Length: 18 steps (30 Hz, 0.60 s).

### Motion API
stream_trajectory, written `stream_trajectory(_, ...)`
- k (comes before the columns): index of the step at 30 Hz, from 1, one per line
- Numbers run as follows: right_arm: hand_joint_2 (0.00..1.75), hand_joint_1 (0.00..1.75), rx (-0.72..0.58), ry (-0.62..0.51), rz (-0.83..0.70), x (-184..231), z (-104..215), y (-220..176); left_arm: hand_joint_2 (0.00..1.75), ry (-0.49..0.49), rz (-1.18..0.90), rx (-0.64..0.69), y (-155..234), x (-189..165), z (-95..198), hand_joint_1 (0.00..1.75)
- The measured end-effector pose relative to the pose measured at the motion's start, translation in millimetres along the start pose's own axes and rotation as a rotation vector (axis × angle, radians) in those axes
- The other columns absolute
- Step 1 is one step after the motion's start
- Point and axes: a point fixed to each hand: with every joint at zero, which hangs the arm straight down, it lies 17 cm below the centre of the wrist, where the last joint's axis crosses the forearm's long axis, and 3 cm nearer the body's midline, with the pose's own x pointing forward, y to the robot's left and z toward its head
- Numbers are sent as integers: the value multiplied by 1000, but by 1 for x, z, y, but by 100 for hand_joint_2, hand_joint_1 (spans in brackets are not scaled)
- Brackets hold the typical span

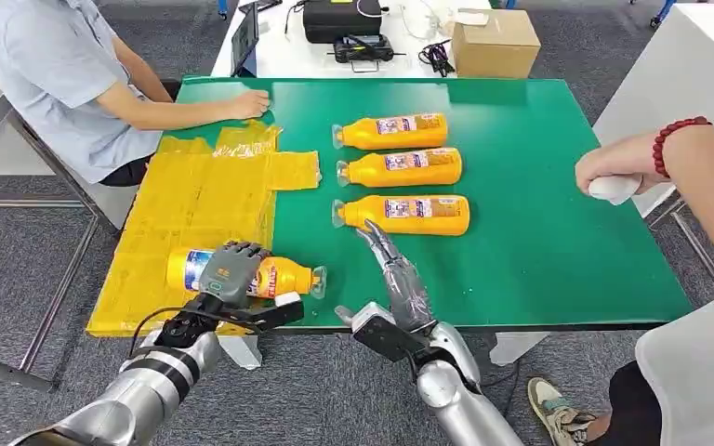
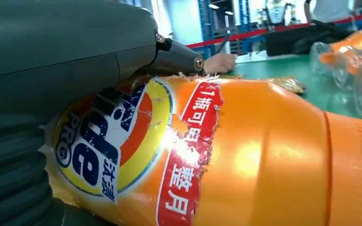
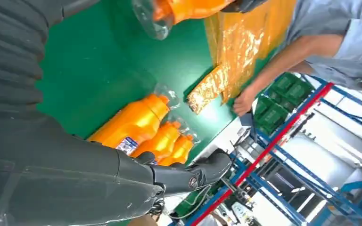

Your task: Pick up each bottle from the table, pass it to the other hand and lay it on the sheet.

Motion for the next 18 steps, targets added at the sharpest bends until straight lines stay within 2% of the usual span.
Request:
stream_trajectory(1, 175, 0, -2, -4, -3, 1, -1, 0, 175, 0, -5, -12, -2, -1, 0, 2)
stream_trajectory(8, 175, 0, 0, -2, -7, -1, -4, 0, 175, 50, -3, -69, -16, -13, 5, 0)
stream_trajectory(18, 175, 0, 0, 12, -21, -6, -4, 1, 175, 128, 118, -311, -42, -34, 10, 0)
